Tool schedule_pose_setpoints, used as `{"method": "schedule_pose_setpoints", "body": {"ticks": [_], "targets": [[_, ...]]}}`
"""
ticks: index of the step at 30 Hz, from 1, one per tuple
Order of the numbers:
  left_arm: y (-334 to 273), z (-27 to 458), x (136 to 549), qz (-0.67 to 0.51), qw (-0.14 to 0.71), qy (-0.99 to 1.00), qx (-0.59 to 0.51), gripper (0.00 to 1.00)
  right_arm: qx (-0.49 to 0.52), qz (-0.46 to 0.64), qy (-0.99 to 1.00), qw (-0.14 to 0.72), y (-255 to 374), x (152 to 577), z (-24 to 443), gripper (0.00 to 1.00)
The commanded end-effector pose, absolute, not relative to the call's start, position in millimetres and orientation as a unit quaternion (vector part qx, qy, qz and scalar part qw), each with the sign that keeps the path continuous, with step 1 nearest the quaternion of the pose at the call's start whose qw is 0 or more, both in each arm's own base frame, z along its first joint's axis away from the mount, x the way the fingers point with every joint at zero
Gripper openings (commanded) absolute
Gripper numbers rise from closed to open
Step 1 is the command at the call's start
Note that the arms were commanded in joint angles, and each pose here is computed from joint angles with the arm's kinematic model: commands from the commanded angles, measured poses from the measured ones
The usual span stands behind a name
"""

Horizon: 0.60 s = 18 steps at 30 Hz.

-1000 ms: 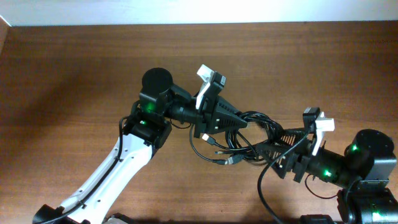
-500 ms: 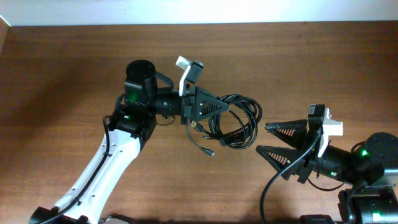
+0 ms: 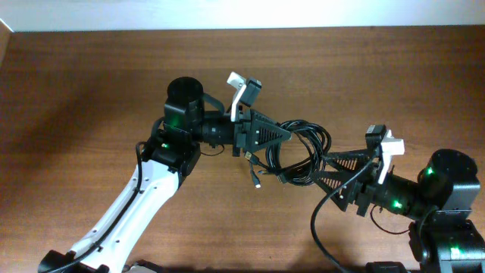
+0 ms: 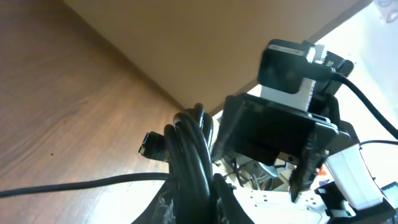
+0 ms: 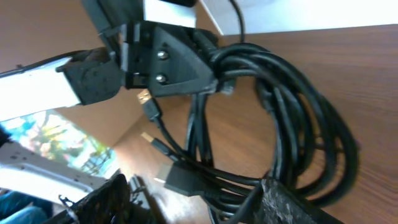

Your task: Untangle cables

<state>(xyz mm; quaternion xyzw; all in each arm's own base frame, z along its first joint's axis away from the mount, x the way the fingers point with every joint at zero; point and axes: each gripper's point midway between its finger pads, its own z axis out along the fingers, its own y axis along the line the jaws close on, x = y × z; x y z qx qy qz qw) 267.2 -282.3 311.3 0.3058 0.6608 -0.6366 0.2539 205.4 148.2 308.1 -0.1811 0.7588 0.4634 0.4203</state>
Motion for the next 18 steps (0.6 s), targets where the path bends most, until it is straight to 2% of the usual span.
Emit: {"method": "schedule_pose_setpoints", "body": {"ticks": [1, 3, 7, 18], "targets": [[-268, 329, 252, -0.656, 0.251, 0.610, 0.367, 0.00, -0.135, 0.403, 0.783, 0.455, 130, 227, 305, 0.68], [-250, 335, 245, -0.662, 0.247, 0.581, 0.403, 0.00, -0.088, 0.380, 0.798, 0.459, 119, 238, 300, 0.68], [-237, 336, 250, -0.661, 0.251, 0.583, 0.400, 0.00, -0.078, 0.368, 0.802, 0.464, 114, 242, 299, 0.68], [-266, 335, 254, -0.652, 0.271, 0.599, 0.378, 0.00, -0.112, 0.393, 0.796, 0.446, 126, 229, 298, 0.68]]}}
